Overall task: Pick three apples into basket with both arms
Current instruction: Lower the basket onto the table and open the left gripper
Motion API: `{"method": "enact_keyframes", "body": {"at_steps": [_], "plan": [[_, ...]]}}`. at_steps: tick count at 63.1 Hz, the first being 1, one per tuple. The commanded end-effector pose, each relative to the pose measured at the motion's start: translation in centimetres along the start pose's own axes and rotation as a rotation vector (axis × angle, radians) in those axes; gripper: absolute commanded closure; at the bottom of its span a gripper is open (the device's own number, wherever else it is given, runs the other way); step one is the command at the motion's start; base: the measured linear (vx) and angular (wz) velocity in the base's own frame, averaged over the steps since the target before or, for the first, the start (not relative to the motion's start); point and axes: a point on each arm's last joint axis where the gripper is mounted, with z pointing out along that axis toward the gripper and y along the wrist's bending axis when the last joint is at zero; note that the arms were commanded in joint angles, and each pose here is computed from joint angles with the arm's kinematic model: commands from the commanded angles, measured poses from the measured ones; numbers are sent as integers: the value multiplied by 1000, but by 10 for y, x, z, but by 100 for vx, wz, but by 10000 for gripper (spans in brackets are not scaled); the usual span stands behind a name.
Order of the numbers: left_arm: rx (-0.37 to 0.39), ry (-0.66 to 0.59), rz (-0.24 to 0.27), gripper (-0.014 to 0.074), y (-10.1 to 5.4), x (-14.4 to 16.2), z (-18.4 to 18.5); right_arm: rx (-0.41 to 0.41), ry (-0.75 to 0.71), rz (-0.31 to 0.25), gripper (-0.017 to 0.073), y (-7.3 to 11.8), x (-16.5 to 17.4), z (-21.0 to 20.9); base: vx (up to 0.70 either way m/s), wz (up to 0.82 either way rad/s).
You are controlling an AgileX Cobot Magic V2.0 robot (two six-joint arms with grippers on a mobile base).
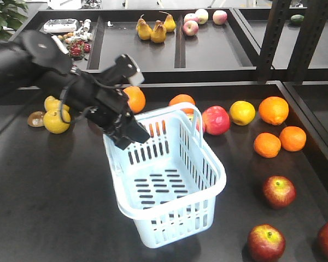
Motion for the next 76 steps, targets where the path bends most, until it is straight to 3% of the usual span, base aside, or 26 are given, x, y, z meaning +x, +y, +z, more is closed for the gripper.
{"method": "enact_keyframes", "body": {"at_steps": [1, 13, 29, 35, 43, 47, 54, 69, 76], "plan": [[9, -97, 30, 576, -1, -25, -13, -12, -74, -17, 564, 1, -3, -1, 0, 0], [60, -71, 34, 494, 11, -28, 10, -12, -74, -17, 564, 1, -3, -1, 0, 0], [80, -51, 27, 228, 15, -26, 26, -12, -74, -17, 564, 1, -3, -1, 0, 0], [90, -49, 6, 155, 10, -28, 20, -12, -74, -17, 564, 1, -3, -1, 0, 0], [87, -41, -42, 137, -3, -34, -1, -12, -74, -17, 564, 1, -3, -1, 0, 0], [45, -35, -80, 145, -10, -38, -17, -12, -74, -17, 564, 1, -3, -1, 0, 0], [-80, -6, -94, 165, -26, -42, -53, -12, -74, -17, 564, 1, -3, -1, 0, 0], [-474, 70, -120, 300, -62, -36, -138, -12, -74, -17, 564, 1, -3, -1, 0, 0], [-553, 53, -100, 396, -89, -26, -168, -12, -74, -17, 564, 1, -3, -1, 0, 0]]}}
